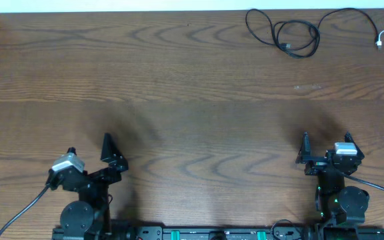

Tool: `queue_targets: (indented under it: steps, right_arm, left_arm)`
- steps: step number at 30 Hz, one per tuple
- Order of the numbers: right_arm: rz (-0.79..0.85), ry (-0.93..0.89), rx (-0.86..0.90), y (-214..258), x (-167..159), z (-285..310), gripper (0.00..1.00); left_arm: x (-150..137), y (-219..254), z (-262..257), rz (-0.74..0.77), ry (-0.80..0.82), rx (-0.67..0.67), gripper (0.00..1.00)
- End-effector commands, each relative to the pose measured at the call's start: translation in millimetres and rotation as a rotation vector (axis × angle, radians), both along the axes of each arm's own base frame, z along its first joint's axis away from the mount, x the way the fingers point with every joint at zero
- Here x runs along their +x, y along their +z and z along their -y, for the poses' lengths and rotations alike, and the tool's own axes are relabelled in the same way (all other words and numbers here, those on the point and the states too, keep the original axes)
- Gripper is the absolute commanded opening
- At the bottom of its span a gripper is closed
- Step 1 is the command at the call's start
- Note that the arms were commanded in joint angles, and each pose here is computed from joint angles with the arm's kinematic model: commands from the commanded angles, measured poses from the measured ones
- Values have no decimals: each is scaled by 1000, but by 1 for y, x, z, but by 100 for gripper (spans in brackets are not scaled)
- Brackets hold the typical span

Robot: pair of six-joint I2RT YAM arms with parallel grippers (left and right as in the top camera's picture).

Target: Untangle cables

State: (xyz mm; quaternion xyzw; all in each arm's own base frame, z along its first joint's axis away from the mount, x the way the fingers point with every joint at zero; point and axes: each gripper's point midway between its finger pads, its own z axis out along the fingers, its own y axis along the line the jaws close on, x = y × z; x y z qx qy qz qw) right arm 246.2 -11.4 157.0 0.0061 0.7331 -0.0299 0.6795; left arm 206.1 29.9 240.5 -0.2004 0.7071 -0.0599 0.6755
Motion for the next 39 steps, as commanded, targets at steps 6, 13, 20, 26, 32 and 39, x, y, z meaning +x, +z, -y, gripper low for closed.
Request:
queue_targets:
  steps: [6,13,20,26,32,39]
  right_arm:
    - [0,1,-9,0,0,-1,99]
    - [0,1,-9,0,0,-1,99]
    - [0,1,-9,0,0,-1,99]
    - [0,1,-9,0,0,-1,99]
    - [0,1,-9,0,0,-1,99]
    - [0,1,-9,0,0,-1,99]
  left_arm:
    - [15,-13,7,45,-40,54,98]
    - [31,-42,8,59,-41,75,98]
    - [37,-56,10,76,-57,144,98]
    - [40,-68,34,44,-199,296,98]
    - [37,-106,36,-110,-241,334,98]
    - [37,-104,35,-105,-233,328,98]
